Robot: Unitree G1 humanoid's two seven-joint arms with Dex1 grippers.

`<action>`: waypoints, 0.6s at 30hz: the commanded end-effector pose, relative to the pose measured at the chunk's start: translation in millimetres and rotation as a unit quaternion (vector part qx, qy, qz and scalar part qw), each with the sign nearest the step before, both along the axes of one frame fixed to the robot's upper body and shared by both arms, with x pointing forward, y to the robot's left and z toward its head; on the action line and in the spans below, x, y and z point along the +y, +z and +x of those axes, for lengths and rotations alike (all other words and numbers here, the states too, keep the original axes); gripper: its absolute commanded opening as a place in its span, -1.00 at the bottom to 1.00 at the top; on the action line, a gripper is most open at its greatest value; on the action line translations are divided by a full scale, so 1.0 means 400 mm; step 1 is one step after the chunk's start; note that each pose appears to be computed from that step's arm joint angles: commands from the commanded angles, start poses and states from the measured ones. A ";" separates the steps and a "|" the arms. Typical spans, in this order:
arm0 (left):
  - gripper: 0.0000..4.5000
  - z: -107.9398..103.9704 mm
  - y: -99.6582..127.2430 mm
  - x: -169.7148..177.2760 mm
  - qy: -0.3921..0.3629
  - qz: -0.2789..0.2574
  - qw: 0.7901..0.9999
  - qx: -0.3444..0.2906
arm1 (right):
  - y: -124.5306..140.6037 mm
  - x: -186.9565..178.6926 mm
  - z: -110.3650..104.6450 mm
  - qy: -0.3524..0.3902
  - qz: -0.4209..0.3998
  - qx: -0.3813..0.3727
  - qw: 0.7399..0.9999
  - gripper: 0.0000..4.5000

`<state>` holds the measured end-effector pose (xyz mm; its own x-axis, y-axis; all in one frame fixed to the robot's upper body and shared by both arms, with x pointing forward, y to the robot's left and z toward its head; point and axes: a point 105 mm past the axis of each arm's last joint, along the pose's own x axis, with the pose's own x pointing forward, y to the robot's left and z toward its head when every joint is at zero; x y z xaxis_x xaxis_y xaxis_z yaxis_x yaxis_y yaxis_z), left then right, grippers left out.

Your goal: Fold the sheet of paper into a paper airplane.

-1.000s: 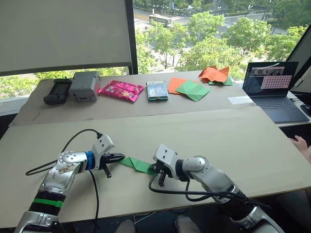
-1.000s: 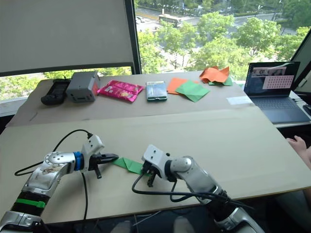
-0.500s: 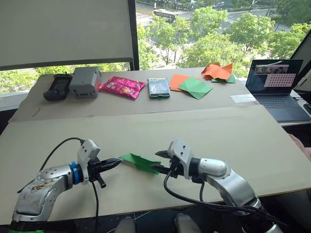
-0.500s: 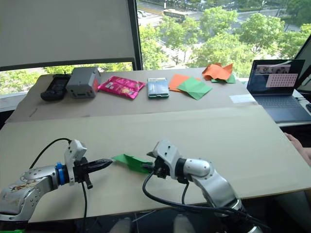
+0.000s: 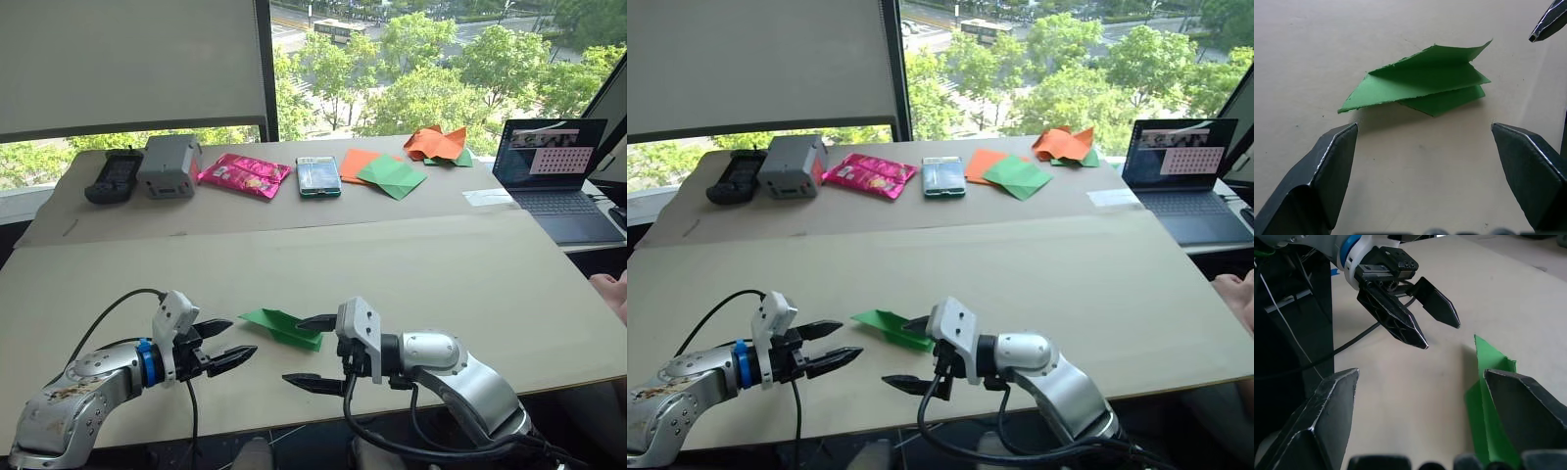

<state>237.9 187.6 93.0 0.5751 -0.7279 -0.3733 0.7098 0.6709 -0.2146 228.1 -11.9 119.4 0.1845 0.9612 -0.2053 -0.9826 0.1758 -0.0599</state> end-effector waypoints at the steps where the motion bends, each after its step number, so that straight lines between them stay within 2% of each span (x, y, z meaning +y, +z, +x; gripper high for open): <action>1: 0.98 -0.001 0.028 -0.009 -0.011 0.006 1.000 -0.025 | -0.018 0.010 0.032 -0.012 -0.012 0.022 1.000 1.00; 6: 0.98 -0.006 0.030 -0.026 -0.016 0.002 1.000 -0.026 | -0.052 -0.005 0.082 -0.049 -0.030 0.045 0.997 1.00; 14: 0.98 0.017 0.051 -0.025 -0.010 -0.012 0.999 -0.047 | -0.039 -0.030 0.153 -0.097 -0.019 0.048 0.994 1.00; 18: 0.98 0.020 0.050 -0.023 -0.010 -0.011 0.999 -0.049 | -0.036 -0.037 0.162 -0.102 -0.022 0.046 0.993 1.00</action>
<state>244.1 180.4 105.0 0.5933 -0.7342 -0.3300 0.7244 0.6658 -0.1789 290.3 -26.8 93.6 0.3498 0.8862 -0.3039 -0.9253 0.3775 0.0355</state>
